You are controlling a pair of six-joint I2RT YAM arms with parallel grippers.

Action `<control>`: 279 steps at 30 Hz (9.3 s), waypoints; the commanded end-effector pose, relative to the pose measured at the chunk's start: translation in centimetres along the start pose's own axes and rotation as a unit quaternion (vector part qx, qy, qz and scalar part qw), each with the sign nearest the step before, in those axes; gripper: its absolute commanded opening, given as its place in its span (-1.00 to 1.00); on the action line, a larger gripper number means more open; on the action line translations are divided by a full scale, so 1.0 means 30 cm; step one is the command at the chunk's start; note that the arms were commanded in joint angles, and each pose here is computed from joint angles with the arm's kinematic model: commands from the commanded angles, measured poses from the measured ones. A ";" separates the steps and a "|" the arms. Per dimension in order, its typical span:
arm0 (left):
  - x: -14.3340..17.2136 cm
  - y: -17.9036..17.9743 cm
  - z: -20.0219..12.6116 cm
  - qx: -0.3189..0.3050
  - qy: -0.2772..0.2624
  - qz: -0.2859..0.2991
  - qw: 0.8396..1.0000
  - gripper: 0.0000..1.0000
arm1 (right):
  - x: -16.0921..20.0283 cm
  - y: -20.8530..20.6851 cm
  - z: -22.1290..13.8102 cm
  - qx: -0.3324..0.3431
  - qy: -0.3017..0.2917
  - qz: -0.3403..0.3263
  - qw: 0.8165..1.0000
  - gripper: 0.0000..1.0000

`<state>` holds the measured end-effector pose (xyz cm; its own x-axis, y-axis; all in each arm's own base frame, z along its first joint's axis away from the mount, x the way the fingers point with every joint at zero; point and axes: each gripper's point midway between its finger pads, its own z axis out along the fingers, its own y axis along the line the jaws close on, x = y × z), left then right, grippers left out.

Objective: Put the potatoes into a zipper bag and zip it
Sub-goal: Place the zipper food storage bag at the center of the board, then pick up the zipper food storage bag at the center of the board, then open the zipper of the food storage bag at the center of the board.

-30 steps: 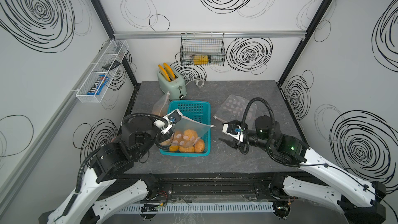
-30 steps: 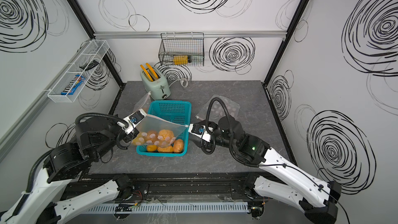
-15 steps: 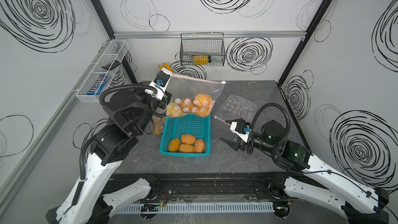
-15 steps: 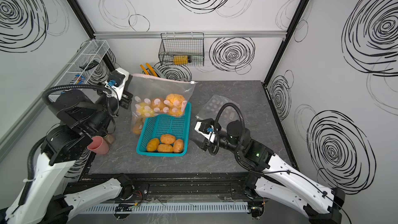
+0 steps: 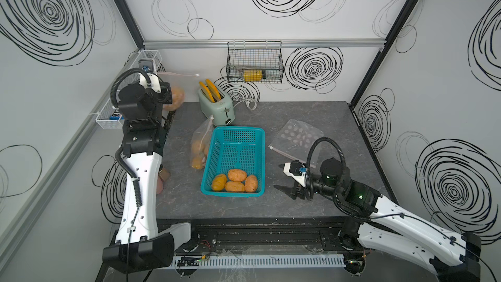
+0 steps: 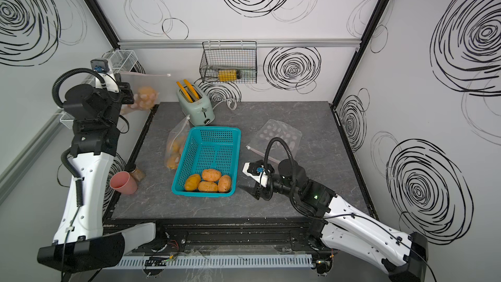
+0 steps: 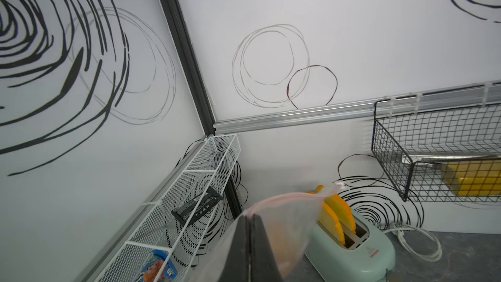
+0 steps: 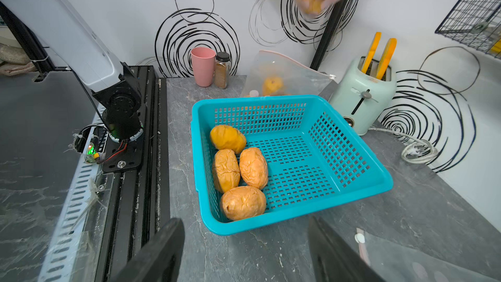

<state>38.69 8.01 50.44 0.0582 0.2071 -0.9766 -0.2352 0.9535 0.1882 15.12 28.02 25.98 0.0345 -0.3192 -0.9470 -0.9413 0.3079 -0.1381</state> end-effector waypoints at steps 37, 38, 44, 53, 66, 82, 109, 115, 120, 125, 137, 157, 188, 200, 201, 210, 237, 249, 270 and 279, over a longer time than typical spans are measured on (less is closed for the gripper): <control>0.520 -0.124 0.133 -0.036 0.114 0.279 0.953 -1.00 | 0.017 0.121 -0.035 -0.049 -0.023 -0.011 0.998 0.48; 0.540 -0.124 0.120 -0.041 0.114 0.287 0.950 -1.00 | 0.016 0.128 -0.036 -0.052 -0.023 -0.012 0.998 0.48; 0.599 -0.139 0.098 -0.039 0.126 0.311 0.941 -1.00 | 0.017 0.164 -0.039 -0.066 -0.024 -0.018 0.997 0.48; 0.782 -0.241 -0.082 0.049 0.197 0.271 0.941 -1.00 | 0.006 0.170 -0.047 -0.061 -0.030 -0.026 0.997 0.48; 0.958 -0.313 -0.275 0.102 0.275 0.270 0.917 -1.00 | 0.012 0.156 -0.050 -0.041 -0.031 -0.019 0.998 0.49; 0.990 -0.444 -0.346 0.196 0.278 0.289 0.895 -0.96 | 0.031 0.122 -0.030 -0.013 -0.018 -0.002 1.000 0.50; 0.631 -0.566 -0.607 0.273 0.172 -0.150 0.935 0.91 | 0.287 -0.388 0.018 0.247 0.099 0.156 0.951 0.44; 0.653 -0.609 -0.673 0.307 0.143 -0.152 0.928 0.91 | 0.432 -0.556 -0.002 0.314 0.191 0.182 0.912 0.45; 0.622 -0.647 -0.731 0.337 0.128 -0.136 0.923 0.91 | 0.585 -0.635 -0.020 0.352 0.306 0.171 0.868 0.45; 0.598 -0.654 -0.764 0.347 0.112 -0.137 0.921 0.91 | 0.725 -0.666 -0.024 0.355 0.402 0.178 0.825 0.45; 0.586 -0.677 -0.798 0.375 0.104 -0.135 0.911 0.91 | 0.868 -0.719 0.065 0.346 0.474 0.157 0.794 0.33; 0.571 -0.695 -0.821 0.399 0.082 -0.137 0.903 0.92 | 0.856 -0.771 0.202 0.348 0.463 0.106 0.808 -0.42; 0.583 -0.708 -0.824 0.406 0.085 -0.134 0.900 0.91 | 0.875 -0.969 0.209 0.427 0.433 0.117 0.785 -0.54; 0.586 -0.715 -0.827 0.411 0.087 -0.134 0.898 0.91 | 0.868 -0.976 0.216 0.420 0.461 0.096 0.776 0.06; 0.586 -0.715 -0.827 0.411 0.088 -0.133 0.898 0.91 | 0.875 -0.983 0.207 0.427 0.469 0.090 0.768 0.04; 0.585 -0.719 -0.828 0.412 0.088 -0.134 0.897 0.92 | 0.888 -0.988 0.173 0.445 0.494 0.057 0.745 -0.06; 0.590 -0.724 -0.830 0.415 0.090 -0.132 0.896 0.91 | 0.992 -0.989 0.119 0.472 0.547 -0.007 0.691 -0.54; 0.577 -0.717 -0.829 0.411 0.087 -0.141 0.896 0.91 | 0.763 -0.931 0.187 0.423 0.402 0.171 0.794 -1.00; 0.632 -0.896 -0.815 0.465 0.254 -0.179 0.829 0.92 | 0.281 -0.423 0.245 0.080 0.171 0.406 0.894 -1.00; 0.570 -1.140 -0.814 0.456 0.260 -0.195 0.829 0.94 | 0.132 -0.363 0.232 0.063 0.108 0.415 0.901 -1.00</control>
<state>21.74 -25.29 22.40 -0.5536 0.0710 -0.8298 0.6128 0.7095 -0.3481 28.44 28.89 19.66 -0.7549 -0.1474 -0.6391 -0.5588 0.6547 0.5090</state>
